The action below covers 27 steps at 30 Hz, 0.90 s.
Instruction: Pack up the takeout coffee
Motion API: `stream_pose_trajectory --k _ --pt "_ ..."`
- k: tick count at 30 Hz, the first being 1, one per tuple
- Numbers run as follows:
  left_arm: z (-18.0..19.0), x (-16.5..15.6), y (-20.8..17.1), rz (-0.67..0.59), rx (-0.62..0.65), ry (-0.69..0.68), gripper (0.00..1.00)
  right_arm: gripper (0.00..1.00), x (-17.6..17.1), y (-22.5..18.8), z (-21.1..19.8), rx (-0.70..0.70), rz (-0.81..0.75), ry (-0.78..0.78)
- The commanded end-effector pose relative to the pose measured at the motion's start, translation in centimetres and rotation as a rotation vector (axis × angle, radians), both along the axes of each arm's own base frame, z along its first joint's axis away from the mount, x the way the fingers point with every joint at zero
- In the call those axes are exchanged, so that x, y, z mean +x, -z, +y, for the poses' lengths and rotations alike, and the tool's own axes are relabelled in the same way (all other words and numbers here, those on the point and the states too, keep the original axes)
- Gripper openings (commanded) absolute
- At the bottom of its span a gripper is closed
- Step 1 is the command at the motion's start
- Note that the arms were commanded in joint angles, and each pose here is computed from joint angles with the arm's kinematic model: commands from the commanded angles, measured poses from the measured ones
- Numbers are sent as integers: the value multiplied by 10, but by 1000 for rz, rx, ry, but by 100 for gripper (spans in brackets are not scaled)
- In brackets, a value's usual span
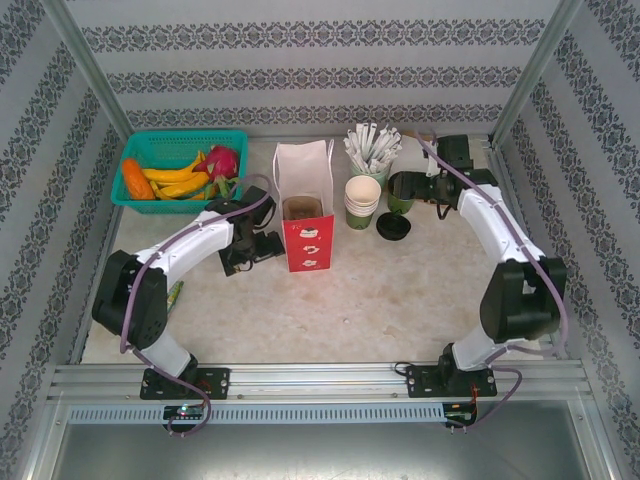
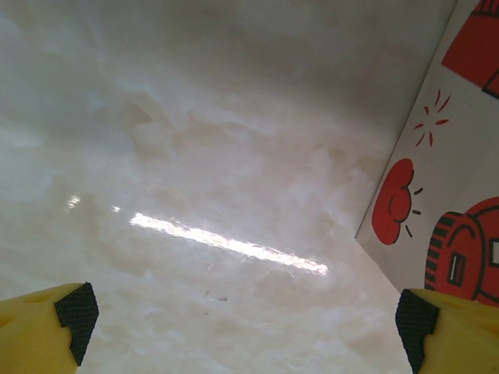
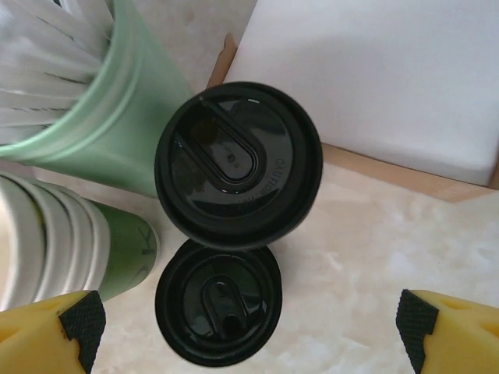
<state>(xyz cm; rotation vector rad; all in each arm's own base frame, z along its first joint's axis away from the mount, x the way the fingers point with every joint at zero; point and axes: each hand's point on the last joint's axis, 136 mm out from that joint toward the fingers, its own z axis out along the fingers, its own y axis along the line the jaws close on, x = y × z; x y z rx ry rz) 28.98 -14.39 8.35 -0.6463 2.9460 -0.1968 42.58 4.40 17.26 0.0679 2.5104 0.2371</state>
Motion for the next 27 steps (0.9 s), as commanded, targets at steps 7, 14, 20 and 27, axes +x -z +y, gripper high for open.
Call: stream_pose_trajectory --k 7,14,20,27 --pt "-23 12 -3 -51 -63 19 100 98 44 5 -4 -23 -40 -35" --pt "-16 17 -3 -72 -15 14 100 98 60 23 -1 10 -31 -27" --pt "-23 25 -1 -70 -28 30 100 98 69 35 1 51 -21 -16" --pt "-26 25 2 -56 -39 40 100 98 72 45 -1 89 8 48"
